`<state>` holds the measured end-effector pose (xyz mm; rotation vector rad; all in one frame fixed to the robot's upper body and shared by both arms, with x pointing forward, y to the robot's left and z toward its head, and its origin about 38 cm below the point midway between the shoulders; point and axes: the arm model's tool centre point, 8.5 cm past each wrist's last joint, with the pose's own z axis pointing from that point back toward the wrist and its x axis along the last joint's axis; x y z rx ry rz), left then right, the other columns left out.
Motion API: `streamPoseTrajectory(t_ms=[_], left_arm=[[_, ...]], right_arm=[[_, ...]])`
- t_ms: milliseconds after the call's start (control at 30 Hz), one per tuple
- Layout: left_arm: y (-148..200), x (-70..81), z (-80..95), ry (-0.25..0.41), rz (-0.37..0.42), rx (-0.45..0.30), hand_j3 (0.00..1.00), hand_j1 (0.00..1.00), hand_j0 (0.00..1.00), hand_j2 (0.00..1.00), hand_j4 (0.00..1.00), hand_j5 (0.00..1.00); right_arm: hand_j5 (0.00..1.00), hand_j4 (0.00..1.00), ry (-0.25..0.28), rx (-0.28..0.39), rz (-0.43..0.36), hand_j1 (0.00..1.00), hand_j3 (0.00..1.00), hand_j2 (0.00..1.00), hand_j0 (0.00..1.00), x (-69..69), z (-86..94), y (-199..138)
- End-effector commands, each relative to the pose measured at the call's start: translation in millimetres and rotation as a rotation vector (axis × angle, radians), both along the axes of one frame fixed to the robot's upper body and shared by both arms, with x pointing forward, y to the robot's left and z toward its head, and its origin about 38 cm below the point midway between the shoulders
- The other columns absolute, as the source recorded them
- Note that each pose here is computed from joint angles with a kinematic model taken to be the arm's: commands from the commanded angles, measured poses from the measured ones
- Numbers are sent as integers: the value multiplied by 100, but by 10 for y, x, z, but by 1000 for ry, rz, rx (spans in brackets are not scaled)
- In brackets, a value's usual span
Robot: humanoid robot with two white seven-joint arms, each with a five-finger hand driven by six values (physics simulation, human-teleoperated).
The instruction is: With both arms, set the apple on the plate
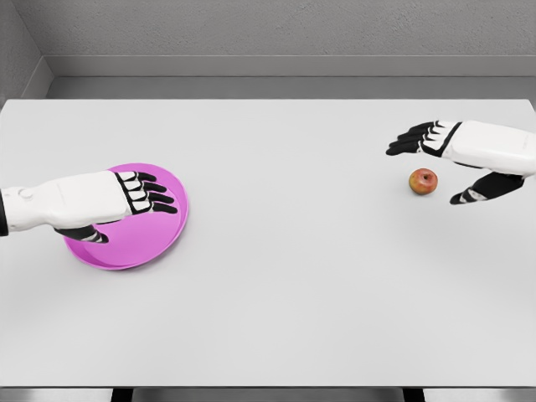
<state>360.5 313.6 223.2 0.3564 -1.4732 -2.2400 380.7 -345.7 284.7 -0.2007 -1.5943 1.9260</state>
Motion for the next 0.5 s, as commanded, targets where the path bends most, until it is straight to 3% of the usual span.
streamPoseTrajectory(t_ms=[0, 100, 133, 233, 367, 467], left_arm=[[2, 1, 4, 3, 3, -3, 100, 100, 100, 100, 100, 100], [-9, -2, -16, 11, 0, 4, 100, 100, 100, 100, 100, 100], [-23, 5, -24, 11, -3, 7, 100, 100, 100, 100, 100, 100], [-31, 2, -47, 23, -6, 23, 100, 100, 100, 100, 100, 100], [-35, 2, -51, 24, -7, 25, 100, 100, 100, 100, 100, 100], [-31, 4, -53, 25, -5, 26, 100, 100, 100, 100, 100, 100]], right_arm=[[100, 100, 48, 52, 10, 100, 100, 100, 100, -19, -33, 17], [100, 100, 59, 58, 12, 100, 100, 100, 100, 3, -79, 40], [100, 100, 84, 53, 14, 100, 100, 100, 100, 10, -167, 57], [100, 100, 109, 48, -72, 100, 100, 100, 100, 122, -252, -193], [100, 100, 122, 49, -124, 100, 100, 100, 100, 262, -362, -288], [100, 100, 136, 40, -110, 100, 100, 100, 100, 299, -515, -178]])
